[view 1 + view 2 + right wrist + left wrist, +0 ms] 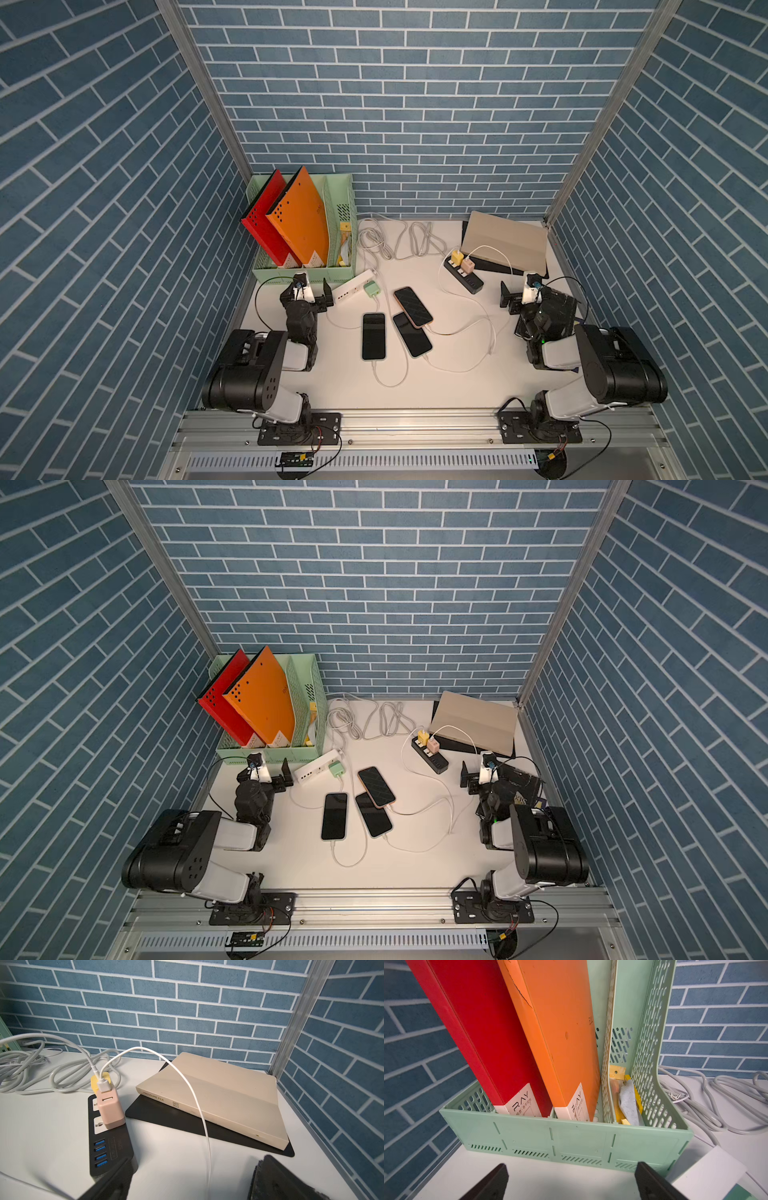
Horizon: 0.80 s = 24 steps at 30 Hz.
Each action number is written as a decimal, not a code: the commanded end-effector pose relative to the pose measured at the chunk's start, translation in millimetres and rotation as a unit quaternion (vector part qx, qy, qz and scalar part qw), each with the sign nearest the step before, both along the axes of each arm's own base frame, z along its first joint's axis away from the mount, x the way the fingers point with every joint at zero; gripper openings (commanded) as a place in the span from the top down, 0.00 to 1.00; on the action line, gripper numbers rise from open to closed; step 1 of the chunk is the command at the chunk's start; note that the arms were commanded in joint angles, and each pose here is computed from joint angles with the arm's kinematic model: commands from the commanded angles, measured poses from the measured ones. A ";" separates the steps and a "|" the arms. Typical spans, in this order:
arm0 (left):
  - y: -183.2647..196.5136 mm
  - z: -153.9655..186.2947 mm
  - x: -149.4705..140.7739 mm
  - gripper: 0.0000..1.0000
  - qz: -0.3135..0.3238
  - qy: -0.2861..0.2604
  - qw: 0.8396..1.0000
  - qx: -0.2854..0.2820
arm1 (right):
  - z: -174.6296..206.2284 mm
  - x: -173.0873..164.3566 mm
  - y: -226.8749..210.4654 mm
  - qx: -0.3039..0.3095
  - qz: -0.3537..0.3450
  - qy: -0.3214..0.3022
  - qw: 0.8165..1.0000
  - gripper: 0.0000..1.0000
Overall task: Unplug the charging cable from the phone
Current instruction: Pick up the phone at the center of the board.
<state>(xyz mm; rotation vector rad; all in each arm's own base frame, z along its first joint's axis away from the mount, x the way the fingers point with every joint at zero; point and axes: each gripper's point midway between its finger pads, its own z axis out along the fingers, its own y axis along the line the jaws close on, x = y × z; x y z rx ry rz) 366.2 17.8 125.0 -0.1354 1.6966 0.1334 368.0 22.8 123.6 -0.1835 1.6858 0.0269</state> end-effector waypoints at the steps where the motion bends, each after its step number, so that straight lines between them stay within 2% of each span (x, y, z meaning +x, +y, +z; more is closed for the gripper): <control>1: 2.7 5.9 3.1 0.00 0.006 -0.011 1.000 -0.003 | 2.6 3.2 -0.3 0.003 -0.004 -0.004 1.000 0.00; 24: 1.9 6.0 3.4 0.00 0.004 -0.010 1.000 -0.002 | 6.4 2.6 -0.1 0.003 -0.003 -0.008 1.000 0.01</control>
